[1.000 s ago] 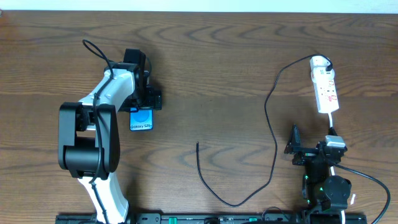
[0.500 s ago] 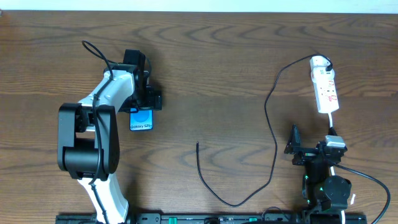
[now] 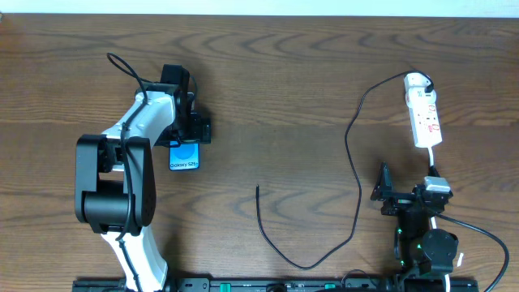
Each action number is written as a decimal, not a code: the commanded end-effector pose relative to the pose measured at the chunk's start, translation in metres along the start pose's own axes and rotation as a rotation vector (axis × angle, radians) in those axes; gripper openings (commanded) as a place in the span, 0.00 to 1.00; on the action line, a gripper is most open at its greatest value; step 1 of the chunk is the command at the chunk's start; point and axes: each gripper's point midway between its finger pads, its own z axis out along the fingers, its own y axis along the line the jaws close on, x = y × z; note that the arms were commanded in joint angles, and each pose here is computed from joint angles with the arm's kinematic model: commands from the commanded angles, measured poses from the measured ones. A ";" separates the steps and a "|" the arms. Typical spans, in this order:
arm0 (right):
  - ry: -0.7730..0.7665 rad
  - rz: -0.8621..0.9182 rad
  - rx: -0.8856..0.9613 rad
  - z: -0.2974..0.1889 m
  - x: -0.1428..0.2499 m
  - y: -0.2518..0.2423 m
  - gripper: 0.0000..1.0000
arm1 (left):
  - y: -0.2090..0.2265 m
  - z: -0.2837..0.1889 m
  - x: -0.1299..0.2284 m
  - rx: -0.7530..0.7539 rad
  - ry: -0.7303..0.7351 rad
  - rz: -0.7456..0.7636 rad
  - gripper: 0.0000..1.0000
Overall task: Plug charger to phone and switch on socket
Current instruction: 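Lower the left gripper and close it on the phone's bottom edge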
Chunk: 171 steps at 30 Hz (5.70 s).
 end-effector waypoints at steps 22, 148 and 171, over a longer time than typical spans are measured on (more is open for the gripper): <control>0.001 0.012 -0.005 0.000 0.001 0.002 0.99 | 0.007 0.024 0.023 -0.037 0.086 -0.002 1.00; 0.001 0.012 -0.005 0.000 0.001 0.002 0.99 | 0.006 0.025 0.021 -0.035 0.075 -0.002 0.42; 0.001 0.012 -0.005 0.000 0.001 0.002 0.99 | 0.007 0.022 0.023 -0.036 0.083 -0.002 0.07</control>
